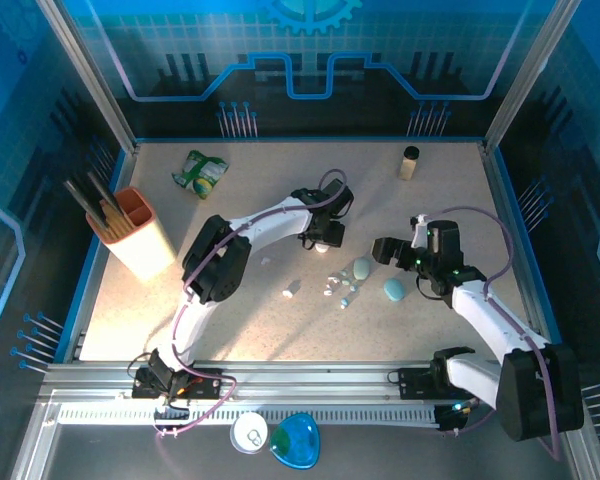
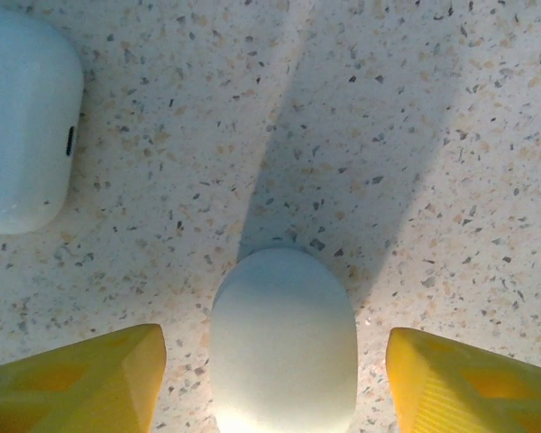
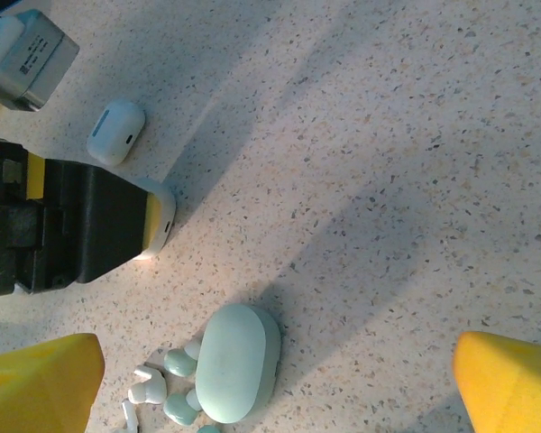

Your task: Insert wireless bluetooth earbuds into charging case

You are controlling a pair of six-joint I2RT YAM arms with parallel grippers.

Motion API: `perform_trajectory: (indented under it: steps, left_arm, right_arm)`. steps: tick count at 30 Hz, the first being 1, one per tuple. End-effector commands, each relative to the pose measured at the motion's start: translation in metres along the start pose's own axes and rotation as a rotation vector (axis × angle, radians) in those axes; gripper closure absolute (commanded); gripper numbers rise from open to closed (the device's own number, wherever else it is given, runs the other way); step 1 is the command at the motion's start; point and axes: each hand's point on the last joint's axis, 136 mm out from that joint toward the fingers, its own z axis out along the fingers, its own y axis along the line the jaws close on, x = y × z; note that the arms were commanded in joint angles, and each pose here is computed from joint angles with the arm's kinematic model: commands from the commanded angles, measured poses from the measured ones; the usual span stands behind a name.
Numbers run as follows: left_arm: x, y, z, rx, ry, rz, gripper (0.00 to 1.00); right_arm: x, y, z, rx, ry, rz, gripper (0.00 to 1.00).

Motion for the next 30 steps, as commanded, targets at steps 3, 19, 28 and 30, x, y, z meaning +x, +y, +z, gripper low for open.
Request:
perform_trajectory:
  steps: [3,19,28,30]
  left_arm:
    - [0.001,-0.002,0.01,0.021,0.047,-0.035,0.38]
    - [-0.002,-0.004,0.023,0.045,0.063,-0.058,0.6]
    - [-0.009,-0.008,0.005,0.122,0.014,-0.117,0.64]
    - [-0.014,-0.008,-0.01,0.158,-0.026,-0.15,0.63]
  right_arm:
    - [0.001,-0.003,0.002,-0.02,0.004,0.008,0.0]
    - [0.003,0.0,0.007,-0.053,0.021,0.02,0.0]
    - [-0.003,0.012,0.004,-0.104,0.017,0.02,0.0]
    - [-0.005,0.02,0.003,-0.129,0.009,0.003,0.0]
